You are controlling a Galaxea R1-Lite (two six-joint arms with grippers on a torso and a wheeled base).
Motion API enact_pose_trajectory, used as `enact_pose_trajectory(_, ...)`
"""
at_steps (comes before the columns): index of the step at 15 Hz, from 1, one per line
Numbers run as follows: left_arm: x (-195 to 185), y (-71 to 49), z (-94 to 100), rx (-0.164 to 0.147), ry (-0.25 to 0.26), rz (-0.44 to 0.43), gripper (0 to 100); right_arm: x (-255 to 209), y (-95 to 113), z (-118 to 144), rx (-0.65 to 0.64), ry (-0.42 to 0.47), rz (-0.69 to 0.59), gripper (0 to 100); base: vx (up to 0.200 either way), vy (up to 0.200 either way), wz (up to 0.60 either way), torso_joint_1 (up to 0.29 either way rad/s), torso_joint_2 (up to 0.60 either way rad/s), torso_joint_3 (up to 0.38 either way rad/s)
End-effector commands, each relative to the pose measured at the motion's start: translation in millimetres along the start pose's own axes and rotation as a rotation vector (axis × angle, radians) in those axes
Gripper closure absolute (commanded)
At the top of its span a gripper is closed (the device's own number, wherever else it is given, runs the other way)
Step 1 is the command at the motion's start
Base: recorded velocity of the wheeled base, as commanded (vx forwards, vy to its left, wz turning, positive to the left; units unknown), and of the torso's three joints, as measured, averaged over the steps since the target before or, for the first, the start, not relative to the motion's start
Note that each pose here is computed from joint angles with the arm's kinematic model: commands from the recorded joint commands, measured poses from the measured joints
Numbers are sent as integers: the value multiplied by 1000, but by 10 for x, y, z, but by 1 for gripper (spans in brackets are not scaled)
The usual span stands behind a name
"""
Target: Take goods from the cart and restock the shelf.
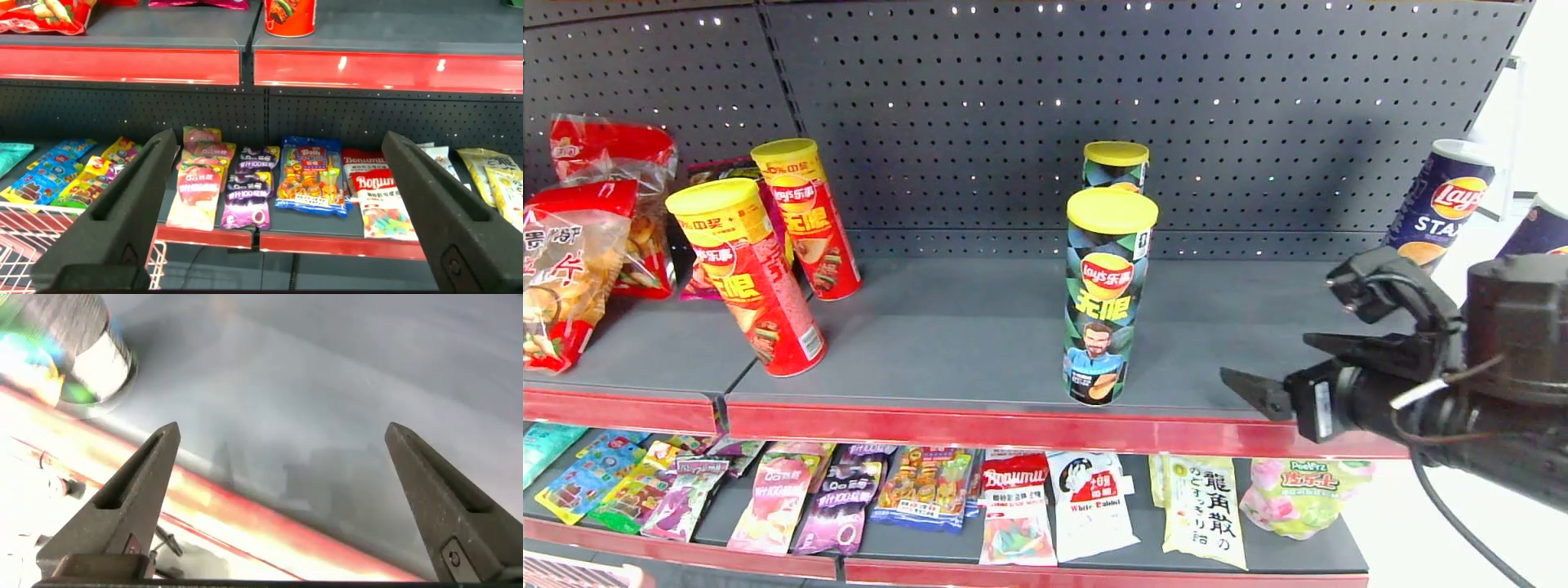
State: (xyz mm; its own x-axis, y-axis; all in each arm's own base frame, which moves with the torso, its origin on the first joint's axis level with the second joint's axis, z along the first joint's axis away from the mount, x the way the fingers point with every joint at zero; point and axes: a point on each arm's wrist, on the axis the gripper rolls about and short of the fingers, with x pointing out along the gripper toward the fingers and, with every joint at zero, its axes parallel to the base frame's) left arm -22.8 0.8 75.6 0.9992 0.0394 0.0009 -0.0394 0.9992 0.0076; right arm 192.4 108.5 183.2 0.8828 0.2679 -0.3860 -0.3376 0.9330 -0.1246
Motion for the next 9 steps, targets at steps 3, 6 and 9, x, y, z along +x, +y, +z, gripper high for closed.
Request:
enact_pose_trajectory(3, 0, 0, 0, 0, -1, 1, 0, -925, -222, -493, -38, -137, -35, 0, 0, 0, 0, 0, 0, 0)
enact_pose_trajectory(6, 0, 0, 0, 0, -1, 1, 0, -1251, -391, -812, -42, -196, -89, 0, 0, 0, 0, 0, 0, 0)
enact_pose_trajectory(9, 0, 0, 0, 0, -1, 1, 0, -1593, -370, -1062, -20, -288, -99, 0, 0, 0, 0, 0, 0, 0)
